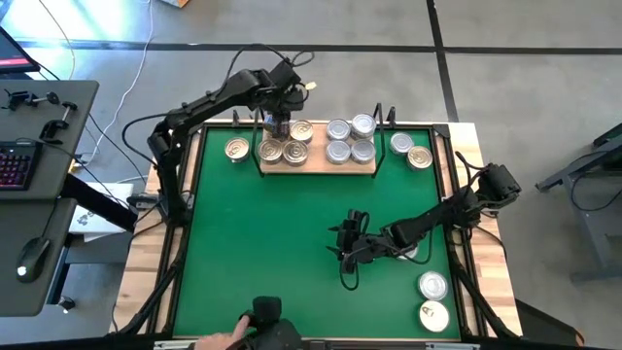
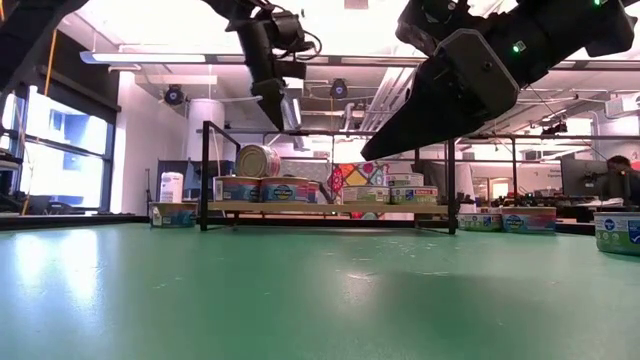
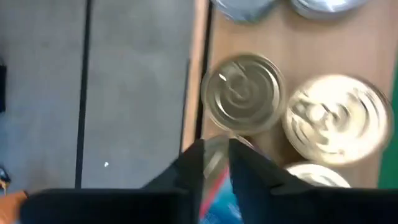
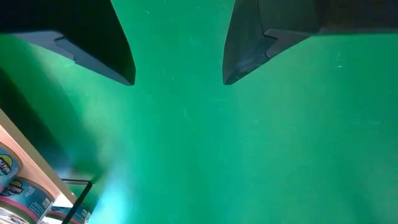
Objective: Stack canned seafood by type on shelf
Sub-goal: Stack the blue pink tuna can on top of the other blue pink tuna can on the shelf
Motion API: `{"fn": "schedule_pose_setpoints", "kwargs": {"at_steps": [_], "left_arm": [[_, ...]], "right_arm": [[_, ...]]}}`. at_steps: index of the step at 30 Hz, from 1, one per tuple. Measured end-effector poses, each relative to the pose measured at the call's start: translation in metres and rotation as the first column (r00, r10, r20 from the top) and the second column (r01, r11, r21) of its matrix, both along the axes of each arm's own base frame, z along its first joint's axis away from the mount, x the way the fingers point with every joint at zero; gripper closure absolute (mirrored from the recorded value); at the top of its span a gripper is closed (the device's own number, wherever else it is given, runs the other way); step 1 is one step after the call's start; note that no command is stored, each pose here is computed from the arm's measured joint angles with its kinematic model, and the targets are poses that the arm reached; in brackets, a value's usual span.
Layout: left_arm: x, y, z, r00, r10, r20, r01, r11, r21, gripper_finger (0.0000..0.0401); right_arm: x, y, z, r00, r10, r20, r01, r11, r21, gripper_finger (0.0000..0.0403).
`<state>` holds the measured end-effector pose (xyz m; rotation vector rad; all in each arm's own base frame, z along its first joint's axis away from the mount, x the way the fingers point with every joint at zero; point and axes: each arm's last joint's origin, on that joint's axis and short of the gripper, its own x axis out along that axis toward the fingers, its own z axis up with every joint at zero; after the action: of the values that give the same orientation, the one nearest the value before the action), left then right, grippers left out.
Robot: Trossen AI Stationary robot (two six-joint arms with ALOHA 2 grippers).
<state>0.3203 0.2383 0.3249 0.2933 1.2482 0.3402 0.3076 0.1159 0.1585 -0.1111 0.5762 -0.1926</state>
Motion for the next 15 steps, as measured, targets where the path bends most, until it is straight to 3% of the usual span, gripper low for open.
{"fn": "schedule_pose_setpoints", "kwargs": {"at_steps": [4, 9, 15], "left_arm": [[0.003, -0.008, -0.008, 0.989, -0.106, -0.106, 0.104, 0.994, -0.019, 0.025], [0.009, -0.011, -0.01, 0.975, -0.125, -0.181, 0.139, 0.988, 0.065, 0.0152], [0.009, -0.008, -0.016, 0.971, -0.136, -0.196, 0.151, 0.987, 0.062, 0.0095]], "right_arm": [[0.0, 0.0, 0.0, 1.0, 0.0, 0.0, 0.0, 1.0, 0.0, 0.0165], [0.0, 0.0, 0.0, 1.0, 0.0, 0.0, 0.0, 1.0, 0.0, 0.0165], [0.0, 0.0, -0.001, 1.0, -0.001, -0.007, 0.001, 1.0, -0.002, 0.0165]]}}
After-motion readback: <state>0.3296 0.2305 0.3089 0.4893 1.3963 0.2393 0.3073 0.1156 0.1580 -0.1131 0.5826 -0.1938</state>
